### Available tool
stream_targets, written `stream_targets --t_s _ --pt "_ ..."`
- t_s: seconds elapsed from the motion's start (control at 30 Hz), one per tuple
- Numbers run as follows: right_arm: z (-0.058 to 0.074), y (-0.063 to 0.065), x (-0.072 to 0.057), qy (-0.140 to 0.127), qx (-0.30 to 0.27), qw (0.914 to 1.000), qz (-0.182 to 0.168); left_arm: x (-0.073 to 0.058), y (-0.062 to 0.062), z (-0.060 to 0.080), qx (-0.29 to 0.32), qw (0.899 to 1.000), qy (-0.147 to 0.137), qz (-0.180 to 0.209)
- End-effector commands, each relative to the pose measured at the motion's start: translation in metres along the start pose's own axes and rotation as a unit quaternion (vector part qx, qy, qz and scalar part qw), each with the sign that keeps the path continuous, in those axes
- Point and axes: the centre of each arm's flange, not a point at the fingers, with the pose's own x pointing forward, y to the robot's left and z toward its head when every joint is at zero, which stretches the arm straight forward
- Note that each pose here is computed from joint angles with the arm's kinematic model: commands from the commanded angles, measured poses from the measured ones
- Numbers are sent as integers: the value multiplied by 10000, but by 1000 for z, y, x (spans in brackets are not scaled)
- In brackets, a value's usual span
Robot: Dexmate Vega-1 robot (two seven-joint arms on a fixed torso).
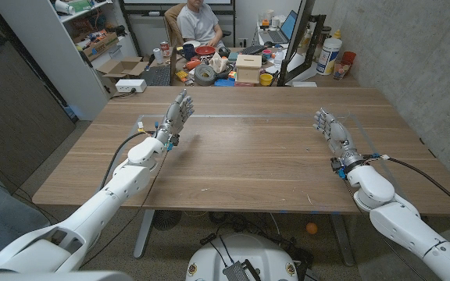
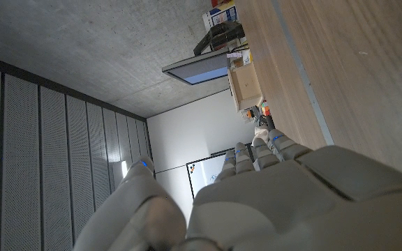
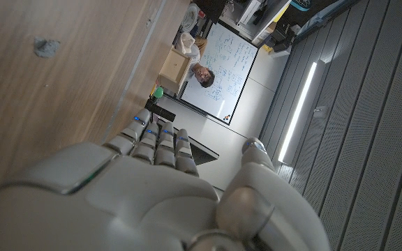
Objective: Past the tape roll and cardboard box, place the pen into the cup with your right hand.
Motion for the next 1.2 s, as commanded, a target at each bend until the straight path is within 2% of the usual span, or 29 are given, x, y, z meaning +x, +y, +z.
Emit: stream_targets --t_s 0.03,0.23,0.53,0.8,1.2 --pt "-10 -11 -32 253 -166 9994 -149 4 -2 3 84 9999 51 -106" --pt "-11 -16 -45 336 -240 9986 -317 6 -6 5 110 9998 32 -145" --pt "-10 -23 -64 533 -643 9944 -645 8 -11 4 116 9997 56 -218" --pt "-14 -30 -78 368 -780 9922 -899 10 -14 3 97 9996 38 -278" --pt "-8 -42 -102 489 -1238 9824 -1310 12 -16 5 96 9995 46 -298"
